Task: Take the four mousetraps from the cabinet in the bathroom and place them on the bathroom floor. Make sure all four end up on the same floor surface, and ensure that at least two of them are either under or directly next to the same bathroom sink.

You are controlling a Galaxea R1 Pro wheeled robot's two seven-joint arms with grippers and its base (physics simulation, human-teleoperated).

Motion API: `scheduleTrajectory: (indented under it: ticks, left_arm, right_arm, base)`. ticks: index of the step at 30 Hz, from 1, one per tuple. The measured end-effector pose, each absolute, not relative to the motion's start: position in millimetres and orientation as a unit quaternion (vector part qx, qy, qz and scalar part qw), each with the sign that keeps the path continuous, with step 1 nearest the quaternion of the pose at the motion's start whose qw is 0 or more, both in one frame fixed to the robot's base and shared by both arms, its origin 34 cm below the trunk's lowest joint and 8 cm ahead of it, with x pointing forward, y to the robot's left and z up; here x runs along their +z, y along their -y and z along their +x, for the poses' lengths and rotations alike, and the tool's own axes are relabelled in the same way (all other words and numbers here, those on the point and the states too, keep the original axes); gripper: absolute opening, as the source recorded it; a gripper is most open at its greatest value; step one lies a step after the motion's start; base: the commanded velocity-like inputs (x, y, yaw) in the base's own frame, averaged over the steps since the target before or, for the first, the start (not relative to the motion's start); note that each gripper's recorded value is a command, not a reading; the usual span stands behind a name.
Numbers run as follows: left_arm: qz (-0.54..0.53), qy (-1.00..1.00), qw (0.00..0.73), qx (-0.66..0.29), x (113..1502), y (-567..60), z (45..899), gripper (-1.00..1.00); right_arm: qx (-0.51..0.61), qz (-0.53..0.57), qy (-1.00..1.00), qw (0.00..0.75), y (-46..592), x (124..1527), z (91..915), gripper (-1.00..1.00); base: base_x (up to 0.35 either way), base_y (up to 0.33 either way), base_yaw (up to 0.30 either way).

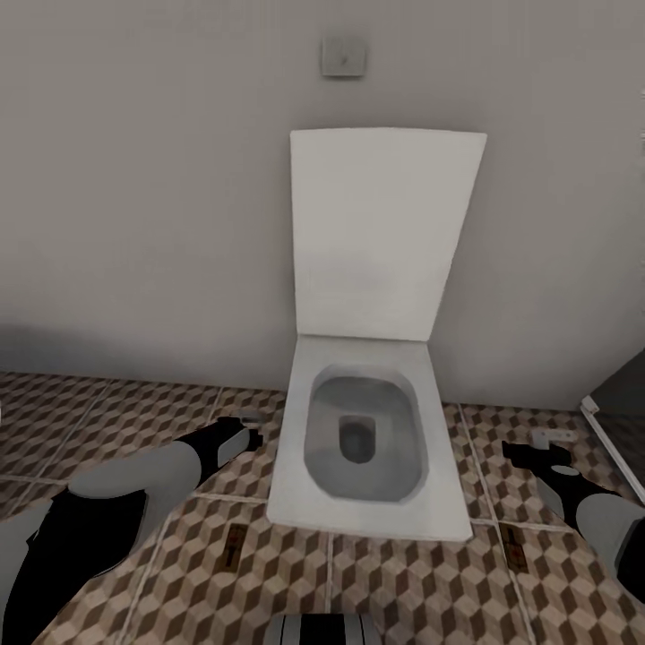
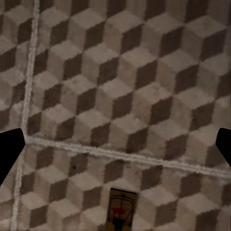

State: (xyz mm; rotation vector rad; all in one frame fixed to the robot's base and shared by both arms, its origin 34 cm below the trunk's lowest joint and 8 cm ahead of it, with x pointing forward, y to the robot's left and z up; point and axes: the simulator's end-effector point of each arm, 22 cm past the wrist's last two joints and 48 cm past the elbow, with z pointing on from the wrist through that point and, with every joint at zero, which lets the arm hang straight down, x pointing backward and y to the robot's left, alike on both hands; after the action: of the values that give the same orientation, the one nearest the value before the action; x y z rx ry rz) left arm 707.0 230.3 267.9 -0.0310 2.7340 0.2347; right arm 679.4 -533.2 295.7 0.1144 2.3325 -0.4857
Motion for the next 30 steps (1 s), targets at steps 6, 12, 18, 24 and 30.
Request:
scheduleTrajectory:
  ticks: [6,12,18,24,30]
  left_arm:
    - [-0.012,-0.974,0.209,0.084,284,-230,713,1.0]
    - [-0.013,-0.972,0.221,0.084,300,-231,718,1.0]
    - [-0.014,-0.969,0.233,0.084,316,-231,723,1.0]
    - [-0.015,-0.966,0.245,0.083,333,-231,727,1.0]
    - [-0.016,-0.965,0.249,0.083,347,-231,731,1.0]
  right_arm:
    - [-0.189,0.047,-0.904,0.38,534,311,684,1.0]
    - [-0.189,0.05,-0.899,0.391,534,327,689,1.0]
    - [-0.188,0.052,-0.894,0.402,534,342,693,1.0]
    - [-0.188,0.054,-0.89,0.413,534,358,697,1.0]
    - [-0.188,0.055,-0.888,0.417,535,372,700,1.0]
  base:
    - [0.0,0.0,0.0]
    - [0.0,0.0,0.0]
    - [0.0,0.0,0.0]
    - [0.0,0.0,0.0]
    - [0.0,0.0,0.0]
